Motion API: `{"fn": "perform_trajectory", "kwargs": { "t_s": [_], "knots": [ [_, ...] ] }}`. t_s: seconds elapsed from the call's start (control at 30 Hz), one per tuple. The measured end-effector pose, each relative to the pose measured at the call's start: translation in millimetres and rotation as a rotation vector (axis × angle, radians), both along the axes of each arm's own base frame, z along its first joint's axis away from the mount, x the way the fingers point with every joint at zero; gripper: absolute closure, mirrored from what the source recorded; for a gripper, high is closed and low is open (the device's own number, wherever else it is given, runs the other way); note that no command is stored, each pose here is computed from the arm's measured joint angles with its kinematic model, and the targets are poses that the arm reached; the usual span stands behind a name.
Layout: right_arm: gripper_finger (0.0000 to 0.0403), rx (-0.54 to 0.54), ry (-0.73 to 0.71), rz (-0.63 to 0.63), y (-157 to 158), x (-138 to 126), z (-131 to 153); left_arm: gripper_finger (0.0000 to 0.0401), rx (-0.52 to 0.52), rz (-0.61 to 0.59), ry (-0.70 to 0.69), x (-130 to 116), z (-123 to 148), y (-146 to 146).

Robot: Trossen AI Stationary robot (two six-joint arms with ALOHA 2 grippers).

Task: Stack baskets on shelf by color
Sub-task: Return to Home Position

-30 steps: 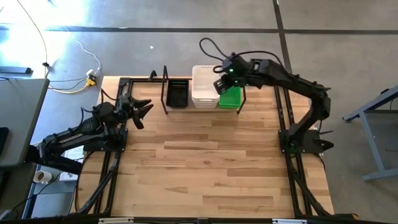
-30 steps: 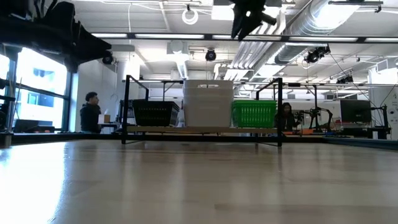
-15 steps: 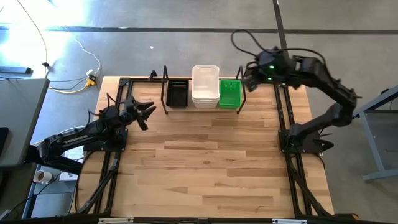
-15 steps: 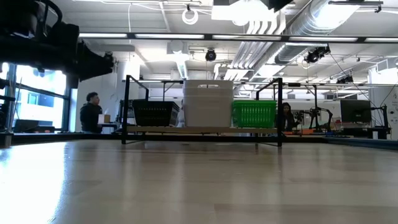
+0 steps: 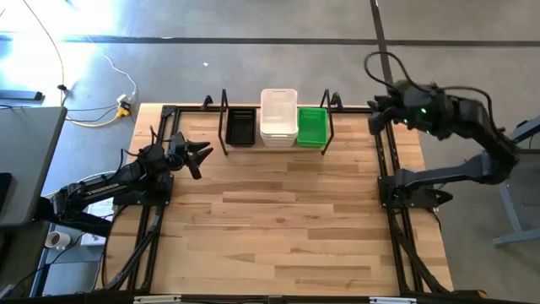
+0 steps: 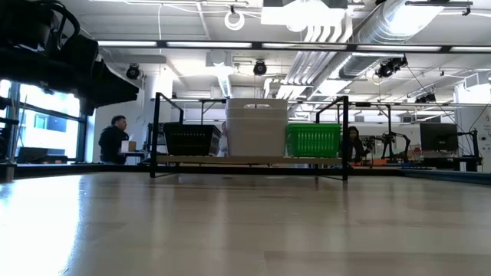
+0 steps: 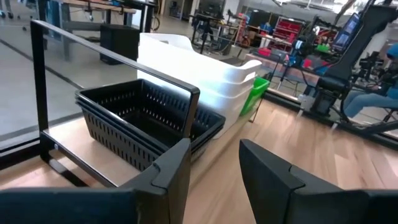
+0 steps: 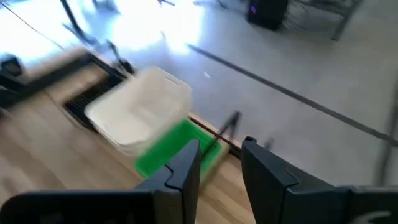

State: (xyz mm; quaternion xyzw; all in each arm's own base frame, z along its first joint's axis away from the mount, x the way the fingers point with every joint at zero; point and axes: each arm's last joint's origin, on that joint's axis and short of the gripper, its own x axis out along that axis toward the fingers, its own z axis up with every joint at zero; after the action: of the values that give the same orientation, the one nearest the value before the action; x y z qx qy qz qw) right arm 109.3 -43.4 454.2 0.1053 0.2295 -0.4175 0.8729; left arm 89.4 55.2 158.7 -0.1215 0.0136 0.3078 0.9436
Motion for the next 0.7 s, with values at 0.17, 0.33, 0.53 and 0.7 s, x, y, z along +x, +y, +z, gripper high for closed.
{"fn": "perform_trajectory", "kwargs": {
  "t_s": [0.17, 0.33, 0.53, 0.7],
  "knots": [
    [0.03, -0.07, -0.146, 0.169, 8, -11, -33, 0.0272, 0.0, 0.0, 0.0, 0, 0, 0],
    [0.03, -0.066, -0.254, 0.219, 15, -23, -79, 0.0272, 0.0, 0.0, 0.0, 0, 0, 0],
    [0.03, -0.054, -0.391, 0.332, 23, -29, -128, 0.0272, 0.0, 0.0, 0.0, 0, 0, 0],
    [0.03, -0.048, -0.481, 0.442, 28, -30, -160, 0.0272, 0.0, 0.0, 0.0, 0, 0, 0]
  ]
}}
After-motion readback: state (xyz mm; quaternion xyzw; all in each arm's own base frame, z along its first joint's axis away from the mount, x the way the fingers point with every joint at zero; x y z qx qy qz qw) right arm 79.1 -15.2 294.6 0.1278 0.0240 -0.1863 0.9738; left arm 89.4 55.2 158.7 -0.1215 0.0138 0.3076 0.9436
